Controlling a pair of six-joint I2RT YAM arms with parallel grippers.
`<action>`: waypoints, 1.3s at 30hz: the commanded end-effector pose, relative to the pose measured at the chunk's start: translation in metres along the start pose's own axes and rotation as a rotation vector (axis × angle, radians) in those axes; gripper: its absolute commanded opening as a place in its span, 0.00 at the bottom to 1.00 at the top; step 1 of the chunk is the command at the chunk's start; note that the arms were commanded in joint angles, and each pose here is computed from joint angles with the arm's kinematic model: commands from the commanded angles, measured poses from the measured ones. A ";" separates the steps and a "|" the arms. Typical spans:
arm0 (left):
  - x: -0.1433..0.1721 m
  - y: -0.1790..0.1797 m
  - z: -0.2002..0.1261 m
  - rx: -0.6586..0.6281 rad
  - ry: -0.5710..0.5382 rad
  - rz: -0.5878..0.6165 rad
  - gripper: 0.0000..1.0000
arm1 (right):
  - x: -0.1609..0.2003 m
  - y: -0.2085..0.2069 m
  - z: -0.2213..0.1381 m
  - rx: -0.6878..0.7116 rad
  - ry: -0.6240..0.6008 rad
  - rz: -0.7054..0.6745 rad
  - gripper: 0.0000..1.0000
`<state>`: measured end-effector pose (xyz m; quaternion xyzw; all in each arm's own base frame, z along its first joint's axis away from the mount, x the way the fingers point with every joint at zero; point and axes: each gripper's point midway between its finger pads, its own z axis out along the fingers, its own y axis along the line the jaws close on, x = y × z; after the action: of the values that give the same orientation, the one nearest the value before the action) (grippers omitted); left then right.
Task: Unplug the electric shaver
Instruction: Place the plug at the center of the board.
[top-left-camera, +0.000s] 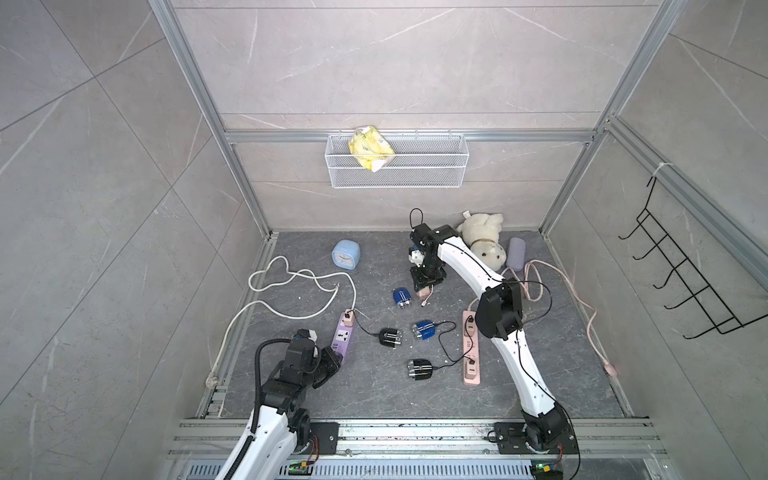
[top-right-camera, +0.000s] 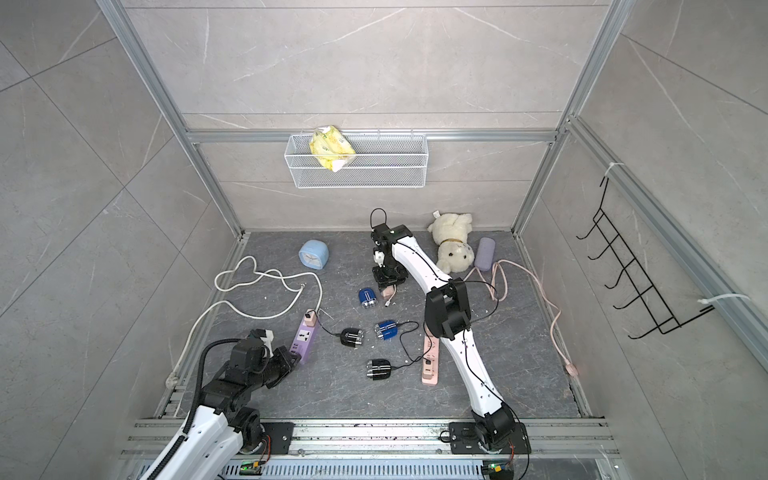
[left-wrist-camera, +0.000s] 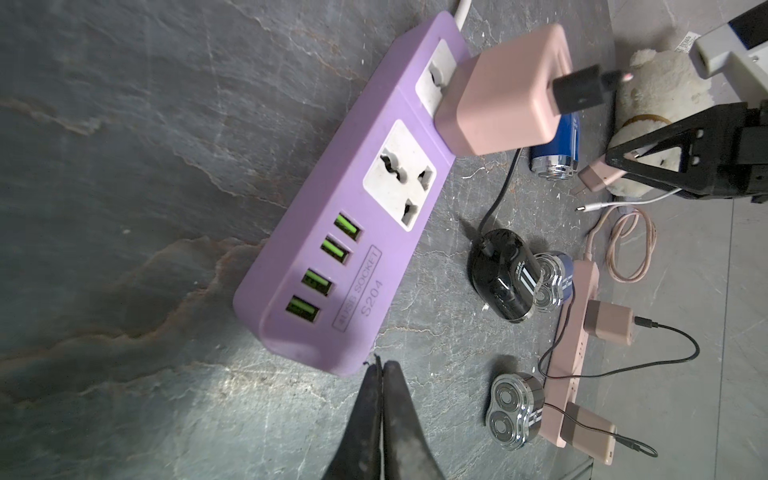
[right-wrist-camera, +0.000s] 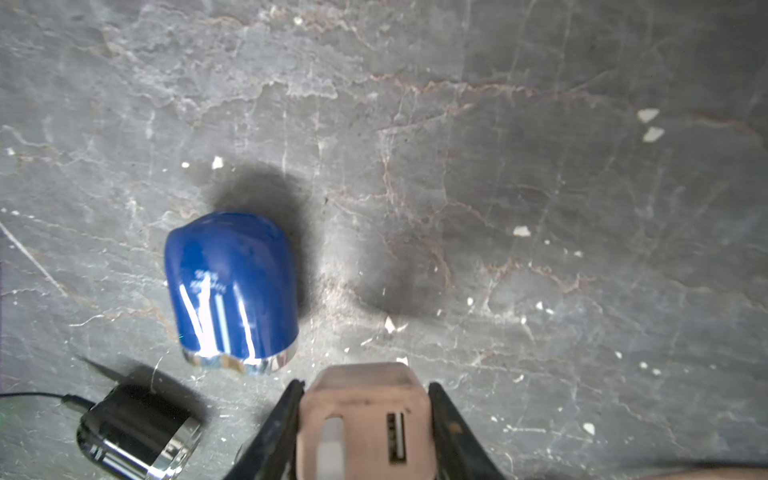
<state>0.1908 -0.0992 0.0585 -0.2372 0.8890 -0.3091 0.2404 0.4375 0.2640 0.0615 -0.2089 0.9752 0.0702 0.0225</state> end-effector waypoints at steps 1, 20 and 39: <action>-0.004 -0.013 -0.006 0.030 0.002 0.031 0.11 | 0.008 0.001 0.014 -0.024 0.071 -0.005 0.25; -0.005 -0.013 -0.004 0.023 0.009 0.032 0.12 | -0.005 -0.018 0.043 -0.057 0.069 0.057 0.51; -0.014 -0.026 -0.009 0.037 -0.011 0.054 0.33 | -0.061 0.001 -0.081 -0.133 -0.312 0.049 0.72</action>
<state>0.1929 -0.0998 0.0618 -0.2318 0.8948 -0.3015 0.2337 0.4798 0.2670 0.0605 -0.1719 0.9750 0.1252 0.0638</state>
